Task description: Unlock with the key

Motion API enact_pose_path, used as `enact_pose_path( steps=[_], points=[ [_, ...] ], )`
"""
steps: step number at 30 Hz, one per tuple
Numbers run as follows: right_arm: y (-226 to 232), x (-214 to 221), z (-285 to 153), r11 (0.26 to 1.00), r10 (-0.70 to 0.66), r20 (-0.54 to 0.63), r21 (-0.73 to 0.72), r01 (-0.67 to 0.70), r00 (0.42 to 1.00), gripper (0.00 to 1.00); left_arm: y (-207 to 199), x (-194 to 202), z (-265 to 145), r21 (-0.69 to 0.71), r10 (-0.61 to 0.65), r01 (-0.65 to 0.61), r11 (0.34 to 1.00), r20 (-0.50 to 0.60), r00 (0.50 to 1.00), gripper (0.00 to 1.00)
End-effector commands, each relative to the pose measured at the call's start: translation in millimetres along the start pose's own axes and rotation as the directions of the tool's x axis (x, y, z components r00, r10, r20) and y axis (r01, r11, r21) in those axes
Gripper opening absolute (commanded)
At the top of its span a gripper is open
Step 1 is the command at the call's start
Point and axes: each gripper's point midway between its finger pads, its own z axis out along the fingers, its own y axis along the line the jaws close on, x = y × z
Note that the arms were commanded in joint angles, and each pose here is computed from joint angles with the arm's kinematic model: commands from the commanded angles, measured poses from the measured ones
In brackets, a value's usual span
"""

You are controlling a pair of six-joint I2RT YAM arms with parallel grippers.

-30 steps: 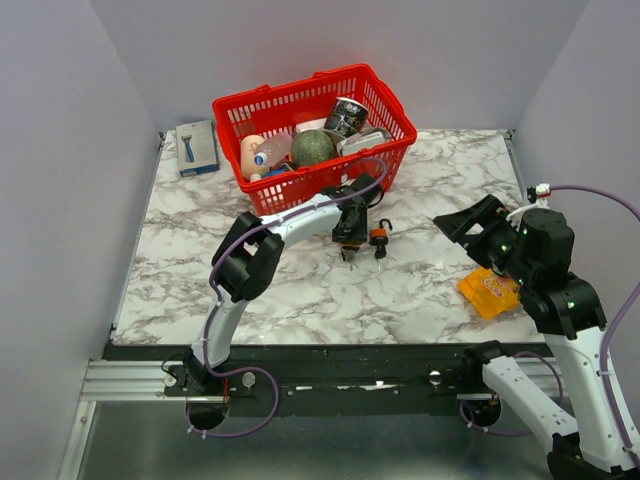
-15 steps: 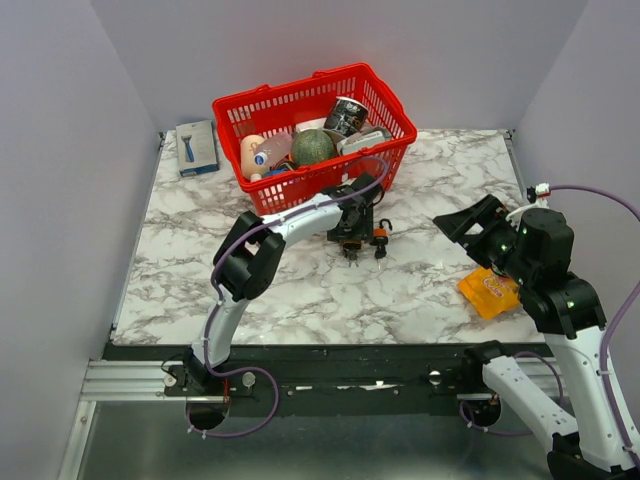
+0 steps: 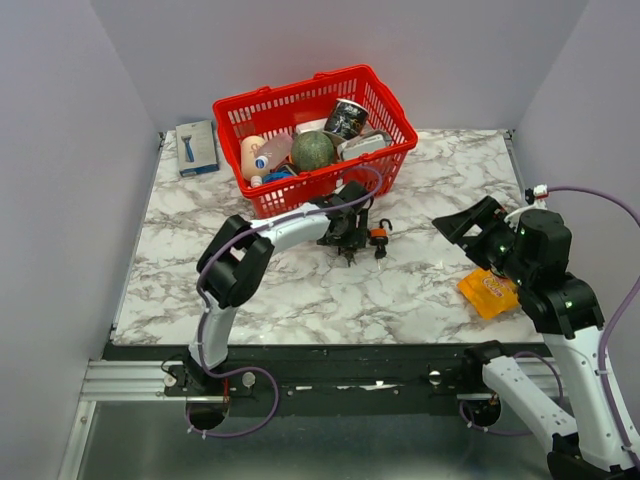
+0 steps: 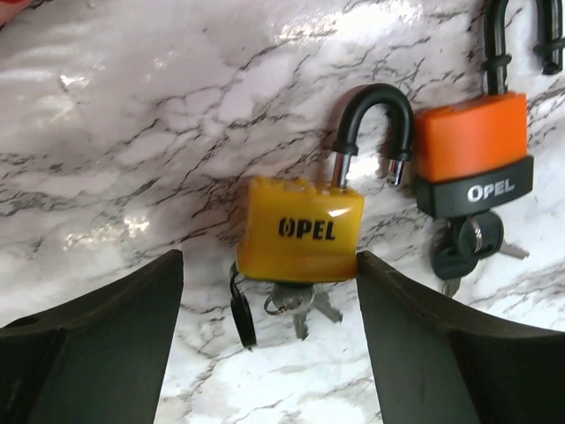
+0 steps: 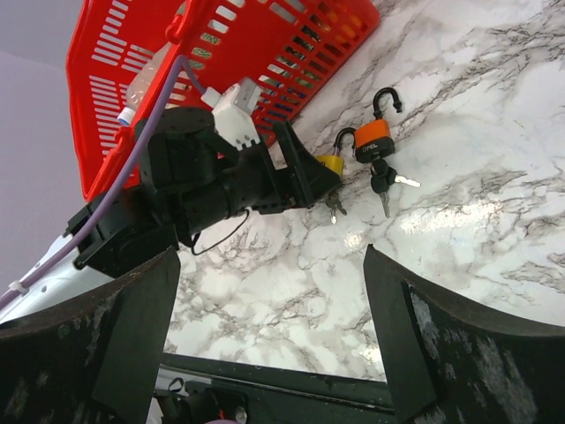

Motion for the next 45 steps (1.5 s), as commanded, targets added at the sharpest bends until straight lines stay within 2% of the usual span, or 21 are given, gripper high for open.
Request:
enact_pose_path(
  steps=[1, 6, 9, 11, 20, 22, 25, 26, 28, 29, 35, 45],
  points=[
    [-8, 1, 2, 1.0, -0.014, 0.011, 0.023, 0.013, 1.0, 0.93, 21, -102, -47, 0.07, -0.179, 0.165, 0.984, 0.325, 0.929, 0.86],
    [-10, 1, 2, 1.0, -0.012, 0.019, 0.028, 0.011, 1.0, 0.93, 8, -84, -72, 0.095, -0.127, 0.1, 0.99, 0.35, 0.928, 0.89],
    [-13, 1, 3, 0.999, -0.019, 0.019, 0.035, 0.019, 1.0, 0.93, -3, -80, -93, 0.126, -0.098, 0.053, 0.991, 0.385, 0.918, 0.93],
    [-13, 2, 3, 0.999, -0.026, 0.018, 0.033, 0.025, 0.999, 0.93, -10, -81, -113, 0.15, -0.088, 0.027, 0.988, 0.417, 0.905, 0.99],
    [-20, -11, -3, 0.996, -0.059, 0.094, 0.068, 0.053, 0.994, 0.93, -6, -58, -175, 0.233, -0.078, -0.04, 0.972, 0.478, 0.875, 0.99],
    [-22, -16, -6, 0.994, -0.08, 0.12, 0.079, 0.07, 0.99, 0.93, 6, -44, -176, 0.226, -0.078, -0.034, 0.974, 0.469, 0.88, 0.99],
    [-24, -23, -9, 0.989, -0.131, 0.152, 0.087, 0.118, 0.98, 0.93, 23, -35, -203, 0.236, -0.115, -0.006, 0.972, 0.496, 0.861, 0.99],
    [-24, -25, -11, 0.987, -0.143, 0.162, 0.09, 0.129, 0.976, 0.93, 28, -38, -224, 0.257, -0.146, 0.007, 0.966, 0.527, 0.837, 0.99],
    [-27, -29, -12, 0.981, -0.18, 0.178, 0.106, 0.163, 0.968, 0.93, 41, -34, -237, 0.25, -0.179, 0.045, 0.967, 0.542, 0.821, 0.99],
    [-28, -31, -13, 0.979, -0.189, 0.188, 0.11, 0.171, 0.964, 0.93, 47, -37, -255, 0.269, -0.212, 0.064, 0.961, 0.57, 0.794, 0.99],
    [-31, -36, -16, 0.964, -0.254, 0.207, 0.13, 0.231, 0.945, 0.93, 78, -42, -301, 0.264, -0.295, 0.158, 0.952, 0.635, 0.714, 0.99],
    [-31, -34, -13, 0.964, -0.259, 0.205, 0.118, 0.239, 0.944, 0.93, 93, -37, -314, 0.259, -0.323, 0.2, 0.945, 0.646, 0.691, 0.99]
  ],
)
